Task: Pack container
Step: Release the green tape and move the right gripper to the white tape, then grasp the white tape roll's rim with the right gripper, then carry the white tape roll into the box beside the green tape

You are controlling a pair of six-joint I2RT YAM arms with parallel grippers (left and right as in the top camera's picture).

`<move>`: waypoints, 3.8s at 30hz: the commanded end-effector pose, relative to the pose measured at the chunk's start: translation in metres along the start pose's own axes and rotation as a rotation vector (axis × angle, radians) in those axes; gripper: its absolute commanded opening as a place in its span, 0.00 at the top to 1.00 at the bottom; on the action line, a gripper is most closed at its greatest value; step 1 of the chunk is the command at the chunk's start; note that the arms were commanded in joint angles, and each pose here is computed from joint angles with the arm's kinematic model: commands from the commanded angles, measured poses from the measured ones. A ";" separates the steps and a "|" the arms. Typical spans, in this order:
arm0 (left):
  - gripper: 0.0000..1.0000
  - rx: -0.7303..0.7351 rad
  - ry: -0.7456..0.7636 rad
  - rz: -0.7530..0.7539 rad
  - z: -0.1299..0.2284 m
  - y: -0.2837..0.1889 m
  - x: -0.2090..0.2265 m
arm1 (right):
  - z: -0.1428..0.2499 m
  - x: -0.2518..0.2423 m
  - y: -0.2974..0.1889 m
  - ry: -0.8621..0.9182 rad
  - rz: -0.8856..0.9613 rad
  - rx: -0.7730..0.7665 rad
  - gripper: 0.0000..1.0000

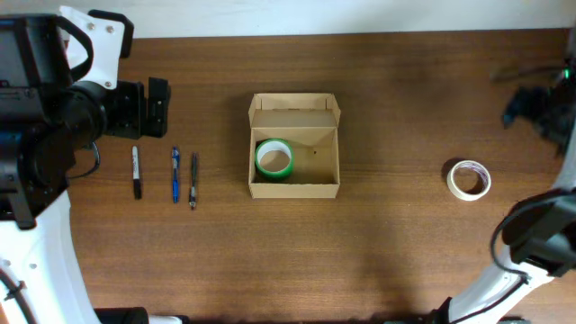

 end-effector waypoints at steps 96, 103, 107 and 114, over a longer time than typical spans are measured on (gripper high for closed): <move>0.01 -0.295 -0.208 -0.255 -0.023 -0.043 0.065 | 0.128 0.296 -0.070 -1.153 -0.251 -0.349 0.96; 0.01 -0.522 -0.221 -0.356 0.005 -0.126 0.054 | 0.150 0.335 -0.043 -1.284 -0.225 -0.264 0.96; 0.01 -0.594 -0.210 -0.360 0.026 -0.158 0.041 | 0.154 0.350 -0.027 -1.332 -0.193 -0.225 0.96; 0.01 -0.678 -0.195 -0.355 0.056 -0.195 0.024 | 0.161 0.376 -0.007 -1.382 -0.206 -0.213 0.96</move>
Point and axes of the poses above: each gripper's point midway between its finger pads, its own y axis out along the fingers, its own x axis along the line the jaws close on, z = x × y, the point moved 10 cm from there along -y, back along the fingers, and after that the axes turned 15 degrees about -y, right-handed, at the moved point
